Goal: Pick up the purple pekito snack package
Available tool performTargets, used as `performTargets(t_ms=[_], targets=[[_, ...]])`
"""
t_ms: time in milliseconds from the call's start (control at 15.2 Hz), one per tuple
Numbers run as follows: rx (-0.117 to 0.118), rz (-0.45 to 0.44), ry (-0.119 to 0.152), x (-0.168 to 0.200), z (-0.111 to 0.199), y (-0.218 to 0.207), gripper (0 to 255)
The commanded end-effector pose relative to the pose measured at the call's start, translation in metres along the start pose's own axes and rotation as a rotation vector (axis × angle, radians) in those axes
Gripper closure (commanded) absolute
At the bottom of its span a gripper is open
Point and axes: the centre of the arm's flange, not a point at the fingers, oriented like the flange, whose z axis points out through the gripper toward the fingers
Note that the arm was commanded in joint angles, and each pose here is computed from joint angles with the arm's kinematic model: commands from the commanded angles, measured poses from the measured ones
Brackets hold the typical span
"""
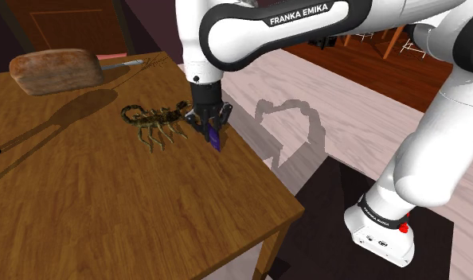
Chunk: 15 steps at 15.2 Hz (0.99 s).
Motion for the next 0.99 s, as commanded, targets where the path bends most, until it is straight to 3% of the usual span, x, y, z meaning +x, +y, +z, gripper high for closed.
performTargets(t_ms=[0, 924], targets=[[0.000, 0.000, 0.000, -0.001, -0.009, 0.000, 255], [0.000, 0.000, 0.000, -0.008, -0.073, 0.000, 255]])
